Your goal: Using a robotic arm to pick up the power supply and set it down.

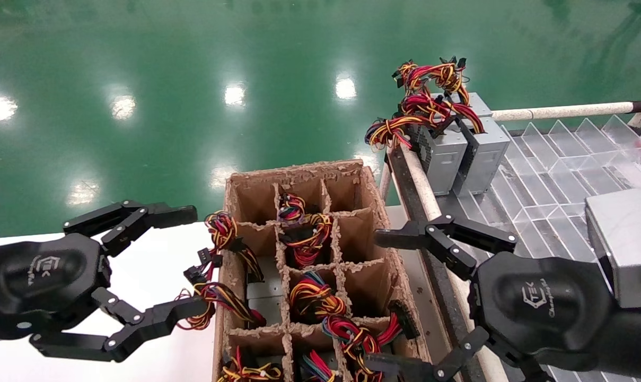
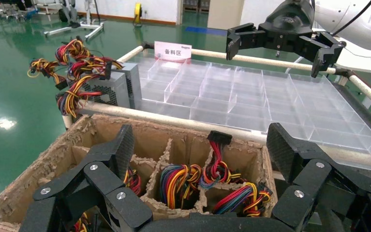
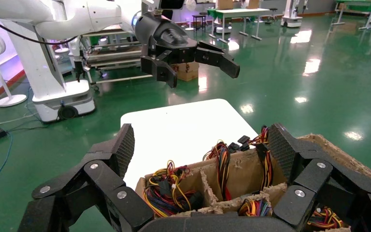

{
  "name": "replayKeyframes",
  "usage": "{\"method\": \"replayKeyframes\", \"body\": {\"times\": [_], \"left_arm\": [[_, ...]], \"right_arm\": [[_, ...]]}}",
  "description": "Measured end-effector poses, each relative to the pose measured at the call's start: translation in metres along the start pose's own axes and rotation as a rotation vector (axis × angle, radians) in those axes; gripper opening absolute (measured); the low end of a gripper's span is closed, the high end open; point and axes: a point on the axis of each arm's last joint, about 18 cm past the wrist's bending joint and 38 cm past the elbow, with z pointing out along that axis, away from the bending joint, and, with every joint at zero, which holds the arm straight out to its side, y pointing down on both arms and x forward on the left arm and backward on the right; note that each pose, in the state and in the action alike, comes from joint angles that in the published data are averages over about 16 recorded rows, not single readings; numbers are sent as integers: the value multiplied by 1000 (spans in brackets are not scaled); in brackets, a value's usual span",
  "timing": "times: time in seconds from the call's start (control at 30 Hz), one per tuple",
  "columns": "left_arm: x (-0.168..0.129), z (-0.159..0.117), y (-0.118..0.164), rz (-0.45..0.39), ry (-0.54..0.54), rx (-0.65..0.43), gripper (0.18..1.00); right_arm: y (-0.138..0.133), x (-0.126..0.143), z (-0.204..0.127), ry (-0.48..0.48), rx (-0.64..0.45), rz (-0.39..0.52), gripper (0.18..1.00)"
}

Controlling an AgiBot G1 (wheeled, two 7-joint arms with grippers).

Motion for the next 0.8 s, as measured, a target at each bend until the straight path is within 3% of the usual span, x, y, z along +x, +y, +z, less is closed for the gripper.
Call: {"method": "replayKeyframes", "body": {"times": [0.8], "left_arm": [[0, 0, 0, 0, 0, 0, 1001]], "right_arm": [[0, 0, 0, 0, 0, 0, 1000]]}}
